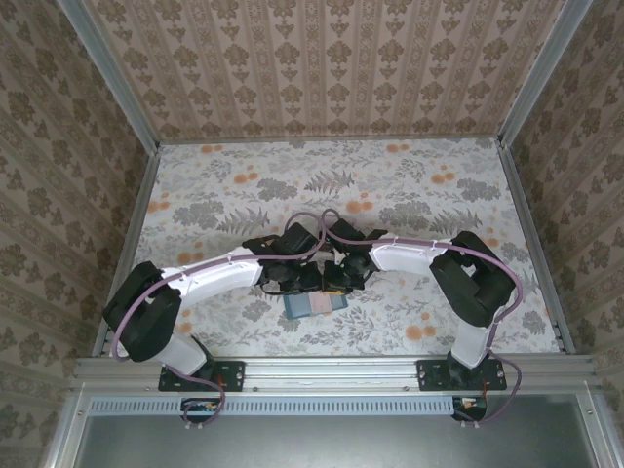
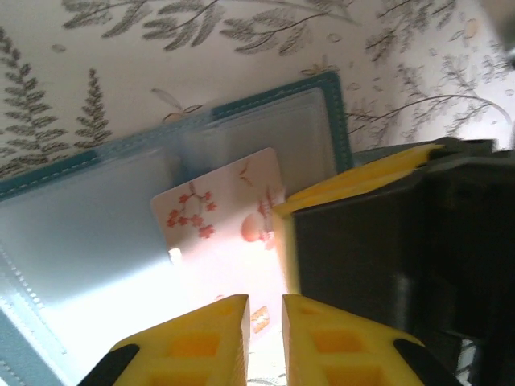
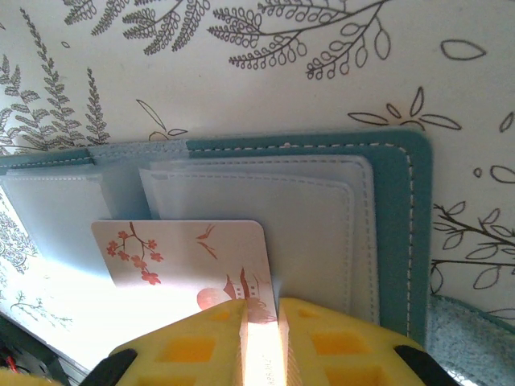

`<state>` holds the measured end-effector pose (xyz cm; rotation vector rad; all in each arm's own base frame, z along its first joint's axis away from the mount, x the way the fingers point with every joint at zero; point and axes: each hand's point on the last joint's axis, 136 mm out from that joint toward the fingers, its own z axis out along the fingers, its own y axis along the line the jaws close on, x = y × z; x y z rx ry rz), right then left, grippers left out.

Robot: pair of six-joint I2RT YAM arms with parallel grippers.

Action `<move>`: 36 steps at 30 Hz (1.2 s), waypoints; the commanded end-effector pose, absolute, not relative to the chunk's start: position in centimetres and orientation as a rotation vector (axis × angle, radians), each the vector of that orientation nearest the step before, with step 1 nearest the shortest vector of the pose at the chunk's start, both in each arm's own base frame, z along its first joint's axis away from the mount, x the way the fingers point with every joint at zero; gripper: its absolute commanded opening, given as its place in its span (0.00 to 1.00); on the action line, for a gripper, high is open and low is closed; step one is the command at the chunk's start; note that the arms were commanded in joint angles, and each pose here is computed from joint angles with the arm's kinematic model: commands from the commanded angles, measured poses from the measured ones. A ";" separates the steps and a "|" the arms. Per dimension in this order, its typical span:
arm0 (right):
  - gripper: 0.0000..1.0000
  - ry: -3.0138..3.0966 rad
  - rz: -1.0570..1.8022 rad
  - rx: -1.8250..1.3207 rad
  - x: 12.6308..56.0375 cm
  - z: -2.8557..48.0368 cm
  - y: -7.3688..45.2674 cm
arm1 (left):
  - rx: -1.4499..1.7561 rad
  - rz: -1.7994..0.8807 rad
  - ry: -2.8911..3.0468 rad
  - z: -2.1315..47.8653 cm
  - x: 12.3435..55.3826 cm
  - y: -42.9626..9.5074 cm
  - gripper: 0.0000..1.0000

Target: Take the credit cards out of the card holder

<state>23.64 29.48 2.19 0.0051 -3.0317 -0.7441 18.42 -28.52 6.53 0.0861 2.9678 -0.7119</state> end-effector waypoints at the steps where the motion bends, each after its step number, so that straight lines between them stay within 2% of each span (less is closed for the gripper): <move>1: 0.18 -3.013 -0.668 0.004 22.7 0.8 28.7 | -0.010 -0.696 2.974 5.9 18.1 -26.8 0.20; 5: 0.17 -3.014 -0.669 0.005 22.7 0.9 28.8 | -0.054 -0.779 2.964 5.5 18.0 -26.8 0.27; 12: 0.17 -3.011 -0.665 0.007 22.7 0.9 28.8 | -0.099 -0.910 2.942 4.7 18.1 -27.8 0.28; 20: 0.18 -3.012 -0.667 0.012 22.8 1.0 28.9 | -0.106 -0.926 2.949 4.3 18.1 -27.9 0.27; 36: 0.18 -3.013 -0.665 0.010 22.7 1.0 28.8 | -0.147 -0.848 2.961 4.2 18.1 -26.6 0.31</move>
